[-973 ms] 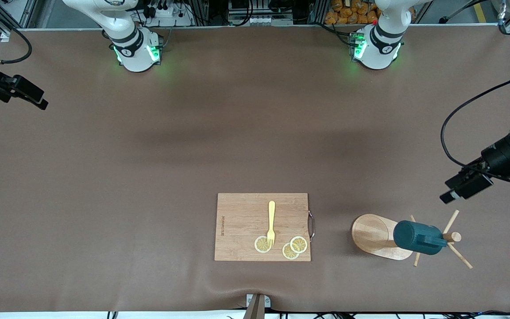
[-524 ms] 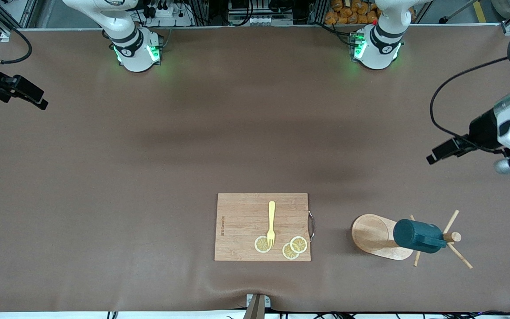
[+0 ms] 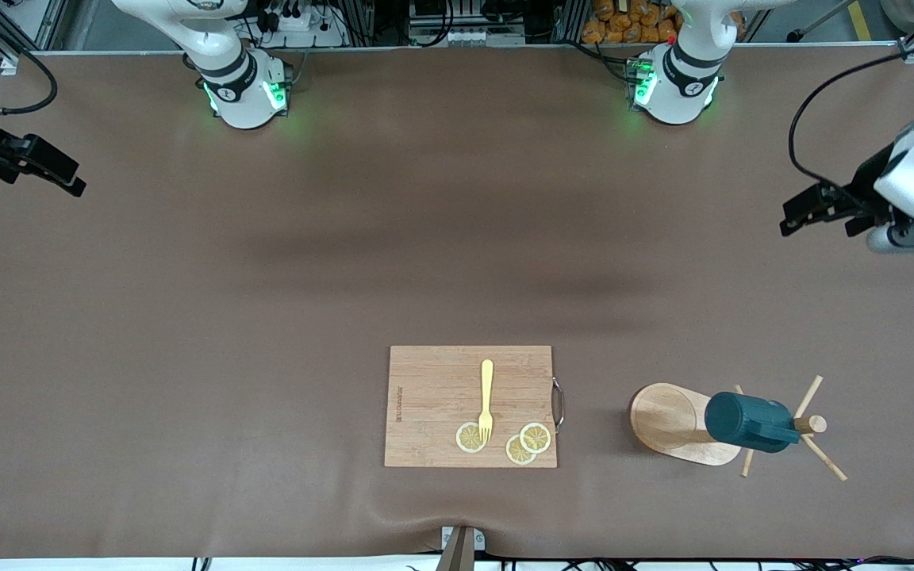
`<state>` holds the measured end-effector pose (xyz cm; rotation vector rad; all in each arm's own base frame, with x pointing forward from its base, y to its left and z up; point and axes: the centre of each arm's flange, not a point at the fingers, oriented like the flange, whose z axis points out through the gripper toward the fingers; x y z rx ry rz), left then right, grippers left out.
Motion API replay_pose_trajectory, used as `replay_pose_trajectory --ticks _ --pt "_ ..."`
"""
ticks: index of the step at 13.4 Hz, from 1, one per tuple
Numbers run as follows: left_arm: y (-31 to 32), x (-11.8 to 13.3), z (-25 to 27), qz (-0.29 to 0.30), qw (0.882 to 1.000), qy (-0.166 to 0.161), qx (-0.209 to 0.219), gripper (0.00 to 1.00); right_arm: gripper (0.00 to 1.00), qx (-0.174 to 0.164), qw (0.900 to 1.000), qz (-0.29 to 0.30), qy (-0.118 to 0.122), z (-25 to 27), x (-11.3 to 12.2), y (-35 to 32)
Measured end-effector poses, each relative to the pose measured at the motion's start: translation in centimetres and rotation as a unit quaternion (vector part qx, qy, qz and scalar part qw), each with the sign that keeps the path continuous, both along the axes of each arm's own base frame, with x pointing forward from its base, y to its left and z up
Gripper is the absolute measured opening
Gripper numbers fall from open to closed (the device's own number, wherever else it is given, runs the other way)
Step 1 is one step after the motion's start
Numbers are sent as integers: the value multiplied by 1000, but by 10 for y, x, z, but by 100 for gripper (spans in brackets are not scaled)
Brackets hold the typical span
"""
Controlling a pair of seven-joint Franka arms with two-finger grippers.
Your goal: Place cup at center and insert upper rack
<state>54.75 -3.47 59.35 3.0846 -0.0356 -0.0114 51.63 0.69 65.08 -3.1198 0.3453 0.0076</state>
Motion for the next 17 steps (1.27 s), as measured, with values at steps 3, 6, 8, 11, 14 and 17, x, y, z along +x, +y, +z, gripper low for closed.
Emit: replay_pose_trajectory --ticks 3,6,8,11,14,17 --pt "-20 -15 41 -24 1000 -2 0 100 100 0 1000 0 0 0 0 0" --pt "-37 -22 65 -42 999 -10 1 100 100 0 1000 0 0 0 0 0" --pt "-36 -24 70 -42 999 -6 4 100 100 0 1000 0 0 0 0 0" --pt "-35 -31 73 -46 998 10 42 100 100 0 1000 0 0 0 0 0" --pt "-40 -34 79 -51 998 13 45 100 100 0 1000 0 0 0 0 0" --pt "-40 -35 80 -43 998 13 46 100 100 0 1000 0 -1 0 0 0"
